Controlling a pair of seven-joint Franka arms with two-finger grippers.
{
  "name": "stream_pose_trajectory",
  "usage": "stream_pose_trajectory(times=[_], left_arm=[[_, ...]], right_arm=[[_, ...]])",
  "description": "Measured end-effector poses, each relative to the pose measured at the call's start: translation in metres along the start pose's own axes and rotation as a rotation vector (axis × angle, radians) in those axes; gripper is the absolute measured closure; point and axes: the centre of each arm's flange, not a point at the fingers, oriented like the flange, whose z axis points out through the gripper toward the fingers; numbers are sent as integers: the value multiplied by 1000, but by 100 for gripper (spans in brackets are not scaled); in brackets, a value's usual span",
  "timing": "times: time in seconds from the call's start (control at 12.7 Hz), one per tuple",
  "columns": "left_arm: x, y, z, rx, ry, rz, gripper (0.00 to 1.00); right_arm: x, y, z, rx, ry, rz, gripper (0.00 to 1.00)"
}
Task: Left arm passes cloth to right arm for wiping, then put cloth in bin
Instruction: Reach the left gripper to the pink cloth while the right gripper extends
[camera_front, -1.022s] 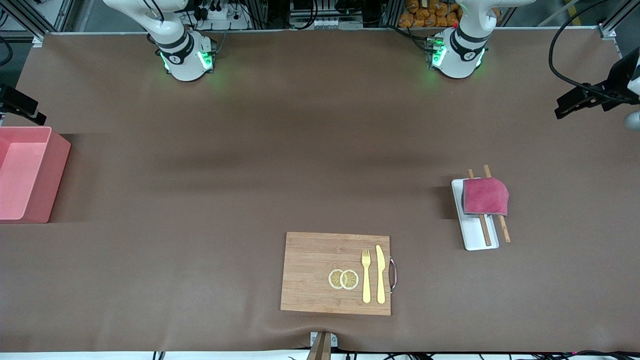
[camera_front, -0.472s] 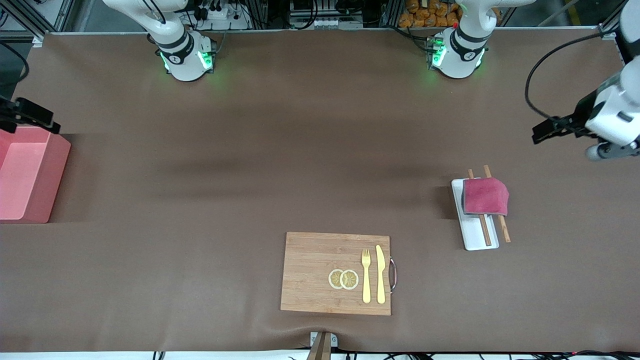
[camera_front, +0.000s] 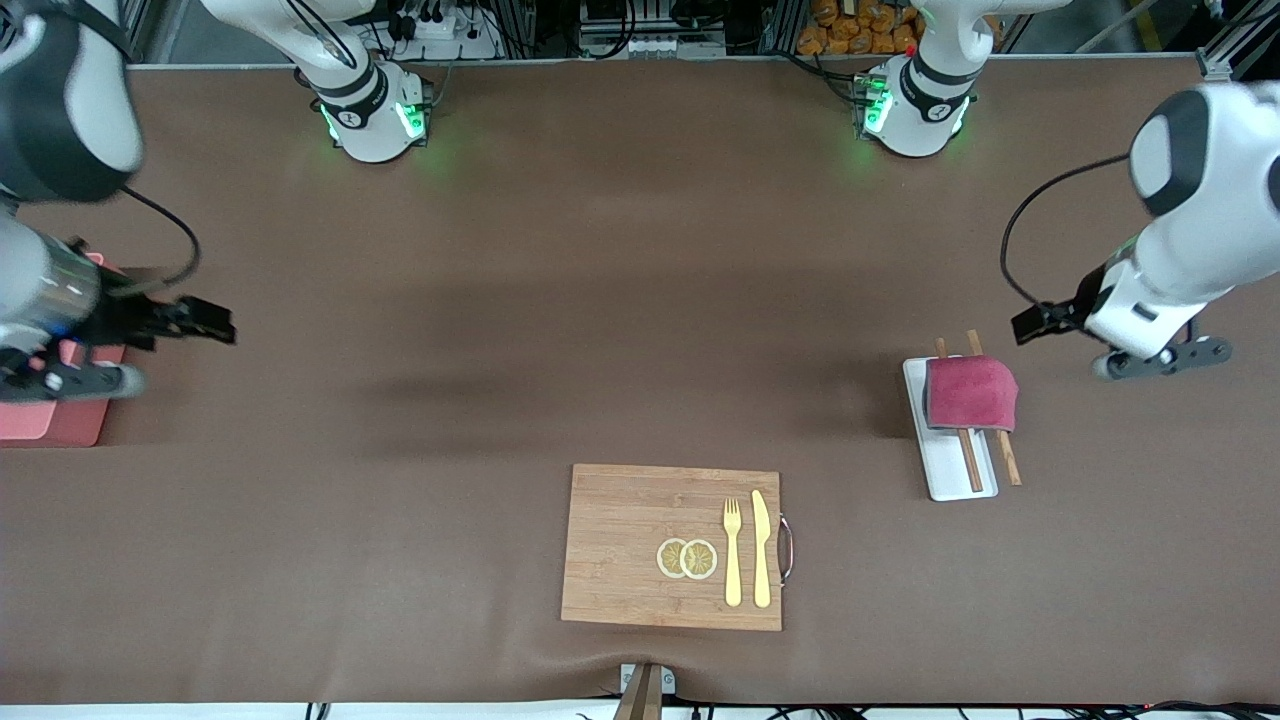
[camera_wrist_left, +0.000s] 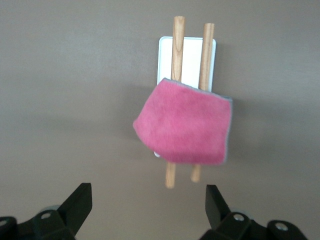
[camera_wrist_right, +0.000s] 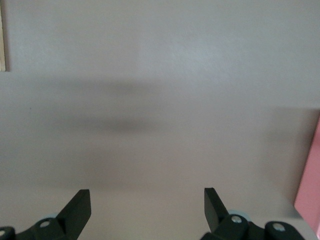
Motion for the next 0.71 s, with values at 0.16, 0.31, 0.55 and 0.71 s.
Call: stream_pose_trajectory(times=[0.16,0.31,0.55,0.71], left_arm=[[13,4,34,14,-5,14,0],[20,7,57,13,-16,15,0],[27,14,81,8,-13,5,0],[26,26,97,7,-18,-17,0]], right_arm=[[19,-17,18,1,30,-25,0],[27,-22,21,18,58,-27,0],[29,-50,19,169,70,-29,0],[29,-73,14,281,75,-29,0]])
